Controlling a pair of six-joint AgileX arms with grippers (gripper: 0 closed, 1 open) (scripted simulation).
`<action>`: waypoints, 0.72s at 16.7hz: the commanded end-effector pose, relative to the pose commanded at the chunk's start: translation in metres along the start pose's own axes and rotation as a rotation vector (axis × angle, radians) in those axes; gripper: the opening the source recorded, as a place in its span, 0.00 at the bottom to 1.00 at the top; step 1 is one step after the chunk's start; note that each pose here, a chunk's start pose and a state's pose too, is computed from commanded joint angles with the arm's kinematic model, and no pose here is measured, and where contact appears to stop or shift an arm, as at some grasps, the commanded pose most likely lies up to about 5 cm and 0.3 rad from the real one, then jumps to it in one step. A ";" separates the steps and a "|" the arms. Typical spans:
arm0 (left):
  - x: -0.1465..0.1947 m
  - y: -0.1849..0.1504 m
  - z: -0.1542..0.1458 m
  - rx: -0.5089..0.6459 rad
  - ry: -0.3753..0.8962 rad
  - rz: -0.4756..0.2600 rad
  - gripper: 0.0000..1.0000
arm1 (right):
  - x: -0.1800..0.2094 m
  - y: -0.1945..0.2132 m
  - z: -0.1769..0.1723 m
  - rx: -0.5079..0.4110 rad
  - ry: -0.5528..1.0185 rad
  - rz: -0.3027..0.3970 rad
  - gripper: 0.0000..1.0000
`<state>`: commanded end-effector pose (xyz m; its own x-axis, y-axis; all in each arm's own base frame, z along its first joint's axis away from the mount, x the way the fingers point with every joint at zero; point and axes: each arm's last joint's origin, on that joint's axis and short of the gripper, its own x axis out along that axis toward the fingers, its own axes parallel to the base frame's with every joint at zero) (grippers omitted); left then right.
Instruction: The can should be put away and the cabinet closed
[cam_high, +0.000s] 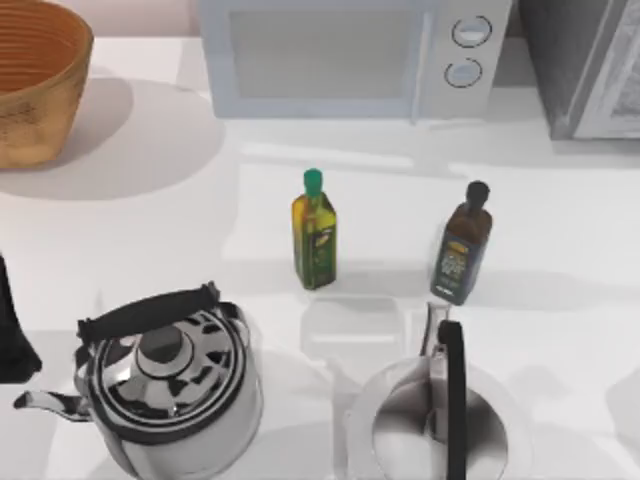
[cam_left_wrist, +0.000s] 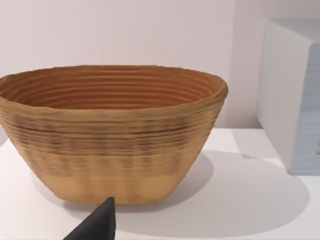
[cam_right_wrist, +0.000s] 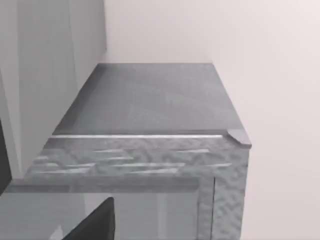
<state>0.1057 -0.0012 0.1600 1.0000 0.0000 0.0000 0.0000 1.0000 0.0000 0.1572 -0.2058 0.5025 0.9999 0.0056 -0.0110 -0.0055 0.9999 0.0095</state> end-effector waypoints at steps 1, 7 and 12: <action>0.000 0.000 0.000 0.000 0.000 0.000 1.00 | -0.002 0.004 0.005 -0.005 -0.003 0.000 1.00; 0.000 0.000 0.000 0.000 0.000 0.000 1.00 | -0.003 0.005 0.007 -0.009 -0.005 -0.003 1.00; 0.000 0.000 0.000 0.000 0.000 0.000 1.00 | 0.025 0.026 0.010 -0.013 -0.011 -0.005 1.00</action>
<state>0.1057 -0.0012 0.1600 1.0000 0.0000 0.0000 0.0000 1.0000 0.0000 0.1819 -0.1802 0.5128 1.0000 0.0003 0.0001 -0.0003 1.0000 -0.0033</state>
